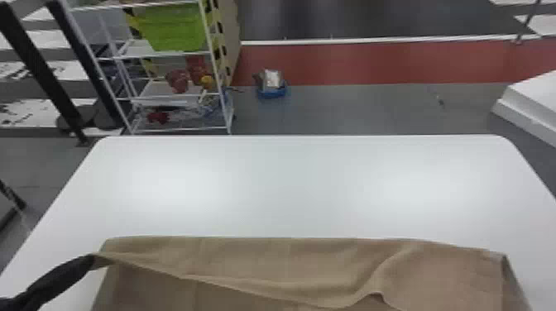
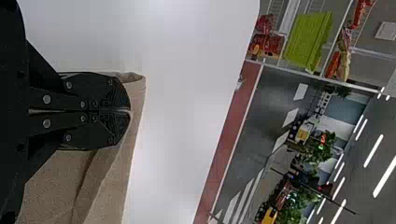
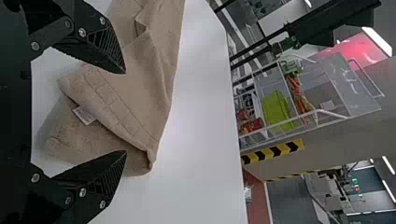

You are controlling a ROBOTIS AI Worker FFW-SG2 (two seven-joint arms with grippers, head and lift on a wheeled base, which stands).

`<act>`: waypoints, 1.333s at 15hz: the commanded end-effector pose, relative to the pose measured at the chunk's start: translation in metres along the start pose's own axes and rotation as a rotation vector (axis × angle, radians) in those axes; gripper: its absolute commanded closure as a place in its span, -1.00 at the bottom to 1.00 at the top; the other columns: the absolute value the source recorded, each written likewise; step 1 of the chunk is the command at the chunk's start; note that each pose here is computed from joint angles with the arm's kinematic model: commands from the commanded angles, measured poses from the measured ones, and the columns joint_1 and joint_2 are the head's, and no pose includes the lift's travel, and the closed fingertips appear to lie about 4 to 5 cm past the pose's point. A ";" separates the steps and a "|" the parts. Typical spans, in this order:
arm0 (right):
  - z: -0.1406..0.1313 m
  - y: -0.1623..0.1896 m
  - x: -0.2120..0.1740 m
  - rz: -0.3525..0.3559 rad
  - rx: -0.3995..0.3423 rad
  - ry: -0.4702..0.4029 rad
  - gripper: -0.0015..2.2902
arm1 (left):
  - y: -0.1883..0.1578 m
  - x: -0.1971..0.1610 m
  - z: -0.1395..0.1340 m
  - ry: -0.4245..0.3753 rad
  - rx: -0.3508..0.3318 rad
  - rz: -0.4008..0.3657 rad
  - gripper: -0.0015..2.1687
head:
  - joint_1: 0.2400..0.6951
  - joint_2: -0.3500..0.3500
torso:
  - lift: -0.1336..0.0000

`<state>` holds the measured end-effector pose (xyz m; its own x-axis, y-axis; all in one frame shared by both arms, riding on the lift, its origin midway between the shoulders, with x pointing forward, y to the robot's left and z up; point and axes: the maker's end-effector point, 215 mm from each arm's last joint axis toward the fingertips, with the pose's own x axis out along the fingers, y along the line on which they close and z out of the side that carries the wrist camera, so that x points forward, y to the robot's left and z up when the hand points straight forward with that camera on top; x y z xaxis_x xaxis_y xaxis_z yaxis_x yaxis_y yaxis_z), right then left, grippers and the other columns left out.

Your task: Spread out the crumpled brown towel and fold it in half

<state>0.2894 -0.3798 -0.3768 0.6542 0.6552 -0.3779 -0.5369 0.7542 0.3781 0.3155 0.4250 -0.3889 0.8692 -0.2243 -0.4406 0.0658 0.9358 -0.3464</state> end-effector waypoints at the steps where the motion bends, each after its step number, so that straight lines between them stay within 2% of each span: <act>1: -0.028 0.010 0.008 0.036 0.032 0.036 -0.66 | 0.000 0.006 -0.007 0.001 -0.006 -0.007 0.23 | 1.00 0.25 | -0.85; 4: -0.046 0.020 0.026 0.071 0.042 0.075 -0.64 | 0.002 0.007 -0.010 -0.006 0.000 -0.010 0.23 | 1.00 0.33 | -0.85; 5: -0.052 0.021 0.030 0.075 0.042 0.097 -0.54 | 0.003 0.007 -0.010 -0.006 -0.001 -0.010 0.23 | 1.00 0.36 | -0.85; 9: -0.068 0.030 0.053 0.092 0.035 0.164 -0.54 | 0.003 0.005 -0.012 -0.002 0.003 -0.007 0.23 | 1.00 0.50 | -0.85; 11: -0.066 0.031 0.055 0.090 0.020 0.169 -0.54 | 0.003 0.004 -0.012 -0.003 0.005 -0.007 0.23 | 1.00 0.56 | -0.85; 14: -0.062 0.036 0.058 0.080 -0.029 0.196 -0.54 | 0.003 0.002 -0.012 -0.002 0.008 -0.007 0.23 | 1.00 0.61 | -0.85; 16: -0.064 0.034 0.060 0.039 -0.083 0.250 -0.46 | 0.002 0.002 -0.011 -0.004 0.008 -0.009 0.23 | 1.00 0.63 | -0.85; 18: -0.054 0.038 0.060 0.032 -0.115 0.253 -0.47 | 0.001 0.001 -0.009 -0.006 0.011 -0.009 0.23 | 1.00 0.63 | -0.85; 20: -0.044 0.042 0.060 0.005 -0.201 0.288 -0.47 | 0.001 0.001 -0.007 -0.009 0.015 -0.008 0.23 | 1.00 0.64 | -0.85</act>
<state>0.2800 -0.3097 -0.4290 0.4896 0.6421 -0.5900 -0.6287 0.7288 0.2714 0.3129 0.4239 -0.3962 0.8717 -0.2311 -0.4321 0.0809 0.9376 -0.3381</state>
